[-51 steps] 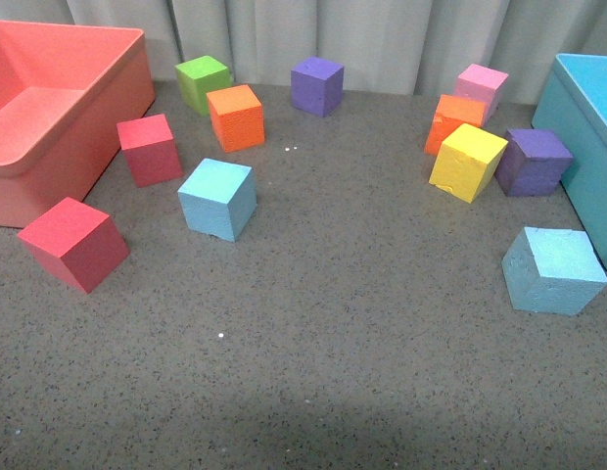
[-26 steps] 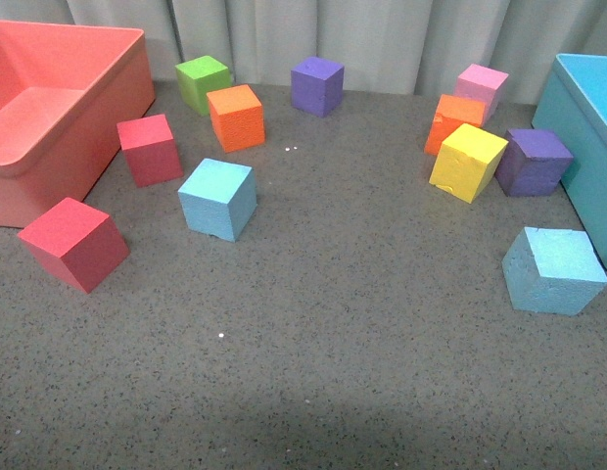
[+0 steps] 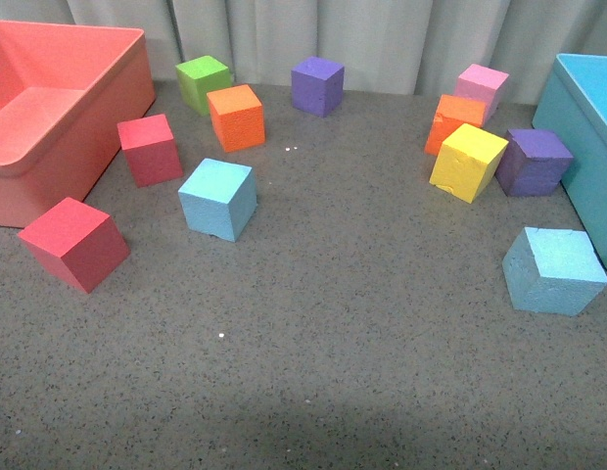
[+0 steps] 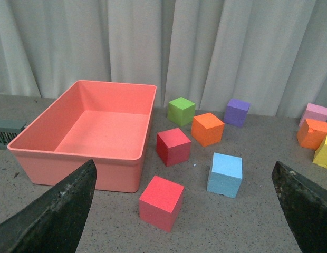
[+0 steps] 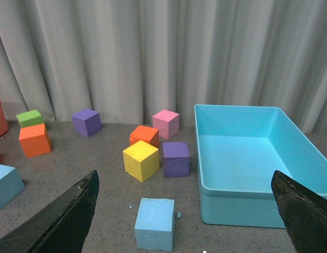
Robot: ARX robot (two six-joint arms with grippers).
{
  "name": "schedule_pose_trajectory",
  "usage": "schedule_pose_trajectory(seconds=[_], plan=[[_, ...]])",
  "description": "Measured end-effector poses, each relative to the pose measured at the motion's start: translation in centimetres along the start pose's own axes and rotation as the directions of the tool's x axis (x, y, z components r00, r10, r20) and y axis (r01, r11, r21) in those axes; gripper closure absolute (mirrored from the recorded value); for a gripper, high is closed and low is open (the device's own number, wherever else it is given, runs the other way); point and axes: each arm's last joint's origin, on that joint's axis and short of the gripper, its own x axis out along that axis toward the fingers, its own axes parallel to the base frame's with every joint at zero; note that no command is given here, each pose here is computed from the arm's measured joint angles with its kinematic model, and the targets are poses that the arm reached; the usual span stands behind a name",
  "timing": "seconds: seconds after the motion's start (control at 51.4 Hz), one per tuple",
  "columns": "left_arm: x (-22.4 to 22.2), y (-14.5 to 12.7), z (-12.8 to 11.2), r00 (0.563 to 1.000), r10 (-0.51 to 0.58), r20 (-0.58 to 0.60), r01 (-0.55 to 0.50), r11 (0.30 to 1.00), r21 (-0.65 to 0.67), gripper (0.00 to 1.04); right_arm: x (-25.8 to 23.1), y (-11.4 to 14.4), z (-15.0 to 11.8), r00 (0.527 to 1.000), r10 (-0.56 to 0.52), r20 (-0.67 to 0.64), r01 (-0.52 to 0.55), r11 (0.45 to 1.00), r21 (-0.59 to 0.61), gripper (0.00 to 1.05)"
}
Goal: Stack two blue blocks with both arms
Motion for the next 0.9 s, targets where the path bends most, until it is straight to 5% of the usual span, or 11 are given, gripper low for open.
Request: schedule_pose_trajectory(seconds=[0.837,0.895], plan=[[0.0,0.0,0.0,1.0,0.0,0.0,0.0,1.0,0.0,0.07,0.0,0.0,0.0,1.0,0.0,0.0,0.0,1.0,0.0,0.09],[0.0,0.0,0.0,1.0,0.0,0.0,0.0,1.0,0.0,0.07,0.04,0.08,-0.06,0.987,-0.115,-0.112,0.105,0.99,-0.091,0.09]])
